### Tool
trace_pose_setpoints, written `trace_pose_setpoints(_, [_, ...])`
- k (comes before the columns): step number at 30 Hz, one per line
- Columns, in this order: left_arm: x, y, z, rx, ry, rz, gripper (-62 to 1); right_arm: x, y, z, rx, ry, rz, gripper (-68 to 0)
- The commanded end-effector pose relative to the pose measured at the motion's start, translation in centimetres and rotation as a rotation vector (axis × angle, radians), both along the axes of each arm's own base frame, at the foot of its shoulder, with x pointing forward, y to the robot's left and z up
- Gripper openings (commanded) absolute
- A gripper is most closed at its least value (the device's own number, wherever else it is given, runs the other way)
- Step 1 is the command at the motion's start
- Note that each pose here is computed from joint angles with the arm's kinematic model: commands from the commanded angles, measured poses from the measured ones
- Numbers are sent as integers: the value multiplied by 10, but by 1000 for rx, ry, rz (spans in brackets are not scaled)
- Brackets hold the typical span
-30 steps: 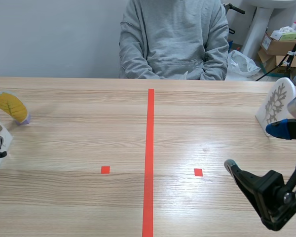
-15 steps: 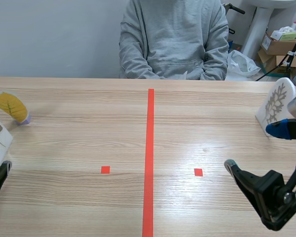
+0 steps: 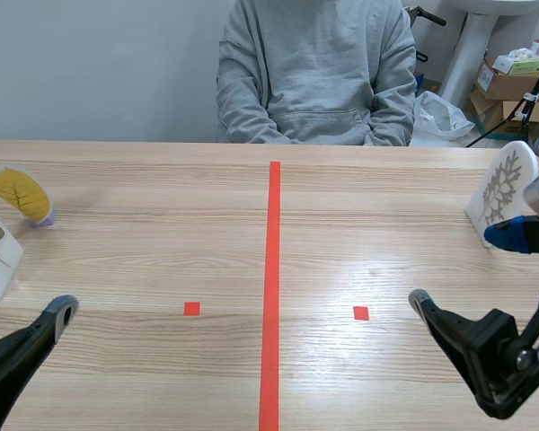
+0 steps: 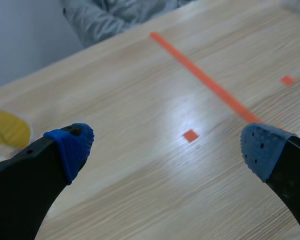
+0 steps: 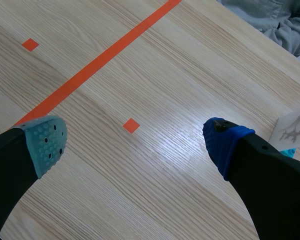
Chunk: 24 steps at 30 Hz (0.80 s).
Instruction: Do the leaf sorting experiment
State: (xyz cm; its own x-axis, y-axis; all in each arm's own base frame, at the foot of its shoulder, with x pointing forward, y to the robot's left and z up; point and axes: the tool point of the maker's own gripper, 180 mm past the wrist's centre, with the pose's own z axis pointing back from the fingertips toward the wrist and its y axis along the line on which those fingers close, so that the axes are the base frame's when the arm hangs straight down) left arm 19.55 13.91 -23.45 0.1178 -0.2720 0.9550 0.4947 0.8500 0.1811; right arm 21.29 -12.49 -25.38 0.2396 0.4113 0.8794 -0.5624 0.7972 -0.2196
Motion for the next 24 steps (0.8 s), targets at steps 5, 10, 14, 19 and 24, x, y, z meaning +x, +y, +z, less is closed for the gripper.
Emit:
trace_pose_setpoints(5, [-8, -23, 20, -59, 15, -52, 14, 5, 1, 8, 14, -35, 2, -119])
trace_pose_setpoints(10, [-12, -36, 25, -46, 40, -85, 14, 6, 2, 12, 27, -54, 7, -119])
trace_pose_setpoints(14, [-12, -36, 24, -43, 44, -84, 14, 6, 2, 12, 27, -54, 7, -119])
trace_pose_setpoints(19, [-12, -36, 24, -43, 44, -84, 14, 6, 2, 12, 29, -57, 8, -119])
trace_pose_setpoints(24, [-12, -35, 23, -42, 46, -83, 14, 6, 2, 12, 28, -57, 8, -119])
